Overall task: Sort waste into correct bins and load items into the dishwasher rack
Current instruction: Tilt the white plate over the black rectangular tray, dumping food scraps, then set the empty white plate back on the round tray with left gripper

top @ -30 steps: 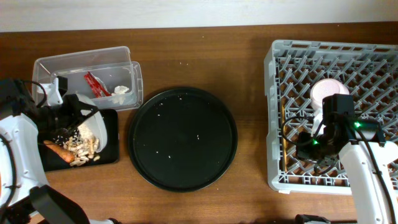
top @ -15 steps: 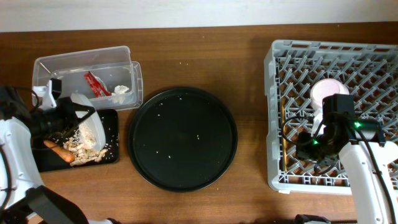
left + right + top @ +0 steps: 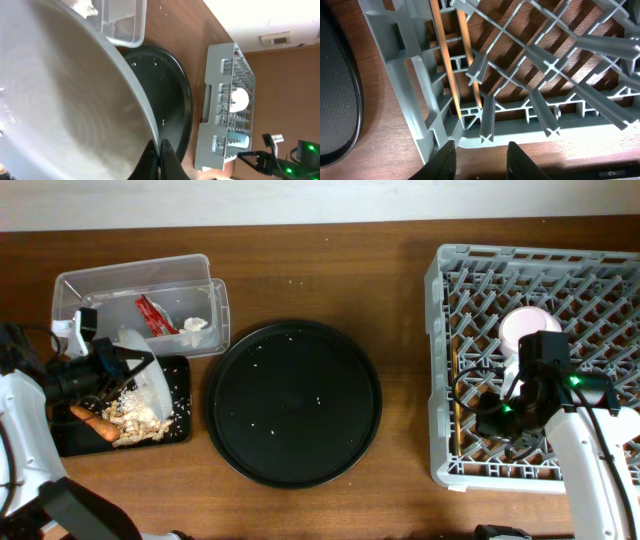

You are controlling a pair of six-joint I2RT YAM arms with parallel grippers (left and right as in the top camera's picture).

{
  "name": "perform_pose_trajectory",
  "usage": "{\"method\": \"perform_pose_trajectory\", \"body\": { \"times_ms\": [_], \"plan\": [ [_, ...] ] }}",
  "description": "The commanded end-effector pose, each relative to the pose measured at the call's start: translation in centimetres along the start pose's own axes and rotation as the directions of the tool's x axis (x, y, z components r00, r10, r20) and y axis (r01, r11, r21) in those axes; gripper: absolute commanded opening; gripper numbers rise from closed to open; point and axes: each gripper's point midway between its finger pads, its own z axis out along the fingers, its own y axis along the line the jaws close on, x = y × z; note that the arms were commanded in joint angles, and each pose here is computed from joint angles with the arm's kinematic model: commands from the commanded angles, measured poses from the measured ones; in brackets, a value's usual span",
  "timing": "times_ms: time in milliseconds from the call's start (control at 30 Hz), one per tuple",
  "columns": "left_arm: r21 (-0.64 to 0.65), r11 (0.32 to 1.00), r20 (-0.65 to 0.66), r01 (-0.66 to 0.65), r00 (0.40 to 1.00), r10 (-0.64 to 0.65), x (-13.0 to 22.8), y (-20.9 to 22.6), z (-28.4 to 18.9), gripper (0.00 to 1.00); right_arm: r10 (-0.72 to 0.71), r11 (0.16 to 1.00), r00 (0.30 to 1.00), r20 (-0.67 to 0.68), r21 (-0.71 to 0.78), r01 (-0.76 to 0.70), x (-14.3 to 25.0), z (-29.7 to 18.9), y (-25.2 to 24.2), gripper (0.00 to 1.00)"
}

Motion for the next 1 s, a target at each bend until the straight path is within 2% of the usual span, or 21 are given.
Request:
{"method": "perform_pose_trajectory", "body": {
  "times_ms": [0, 133, 167, 200, 233, 267, 500, 633, 767, 833, 933, 967],
  "plan": [
    [0.002, 1.000, 0.003, -0.013, 1.000, 0.013, -0.4, 0.4, -0.1, 0.00, 0.005, 1.000, 1.000, 0.005, -0.003, -0.005, 0.1, 0.0, 0.0, 0.33],
    [0.034, 0.999, -0.019, 0.007, 1.000, -0.007, 0.2, -0.1, 0.0, 0.00, 0.005, 1.000, 1.000, 0.005, -0.002, -0.005, 0.1, 0.0, 0.0, 0.33],
    [0.019, 0.999, -0.012, -0.033, 0.999, 0.034, 0.0, 0.2, 0.1, 0.00, 0.005, 1.000, 1.000, 0.005, -0.002, -0.005, 0.0, 0.0, 0.0, 0.33],
    [0.036, 0.999, -0.026, 0.038, 0.999, -0.037, 0.3, -0.1, 0.1, 0.00, 0.005, 1.000, 1.000, 0.005, -0.002, -0.005, 0.0, 0.0, 0.0, 0.33],
    [0.036, 0.999, -0.017, -0.024, 1.000, 0.024, 0.1, 0.0, 0.1, 0.00, 0.005, 1.000, 1.000, 0.005, -0.002, -0.005, 0.1, 0.0, 0.0, 0.33],
    [0.020, 1.000, -0.022, 0.007, 1.000, -0.007, 0.1, 0.3, 0.2, 0.00, 0.005, 1.000, 1.000, 0.005, -0.002, -0.005, 0.0, 0.0, 0.0, 0.33],
    [0.059, 0.998, -0.082, 0.008, 0.997, -0.003, 1.4, -1.3, 1.1, 0.00, 0.005, 1.000, 1.000, 0.005, -0.003, -0.005, 0.0, 0.0, 0.0, 0.33],
    [0.129, 0.984, -0.196, -0.120, 0.970, 0.143, 4.5, -5.6, 3.5, 0.00, 0.005, 1.000, 1.000, 0.005, -0.002, -0.005, 0.0, 0.0, 0.0, 0.33],
    [0.211, 0.937, -0.279, -0.278, 0.902, 0.330, 7.8, -10.4, 6.3, 0.00, 0.005, 1.000, 1.000, 0.006, -0.002, -0.005, 0.0, 0.0, 0.0, 0.33],
    [0.278, 0.880, -0.327, -0.384, 0.824, 0.463, 10.3, -13.1, 9.0, 0.00, 0.005, 1.000, 1.000, 0.006, -0.002, -0.005, 0.0, 0.0, 0.0, 0.33],
    [0.209, 0.852, -0.391, -0.481, 0.757, 0.523, 12.2, -13.8, 12.1, 0.00, 0.005, 1.000, 1.000, 0.006, -0.002, -0.005, 0.0, 0.0, 0.0, 0.33],
    [0.165, 0.808, -0.431, -0.565, 0.696, 0.575, 13.9, -14.2, 14.5, 0.00, 0.005, 1.000, 1.000, 0.006, -0.002, -0.005, 0.0, 0.0, 0.0, 0.33]
  ]
}}
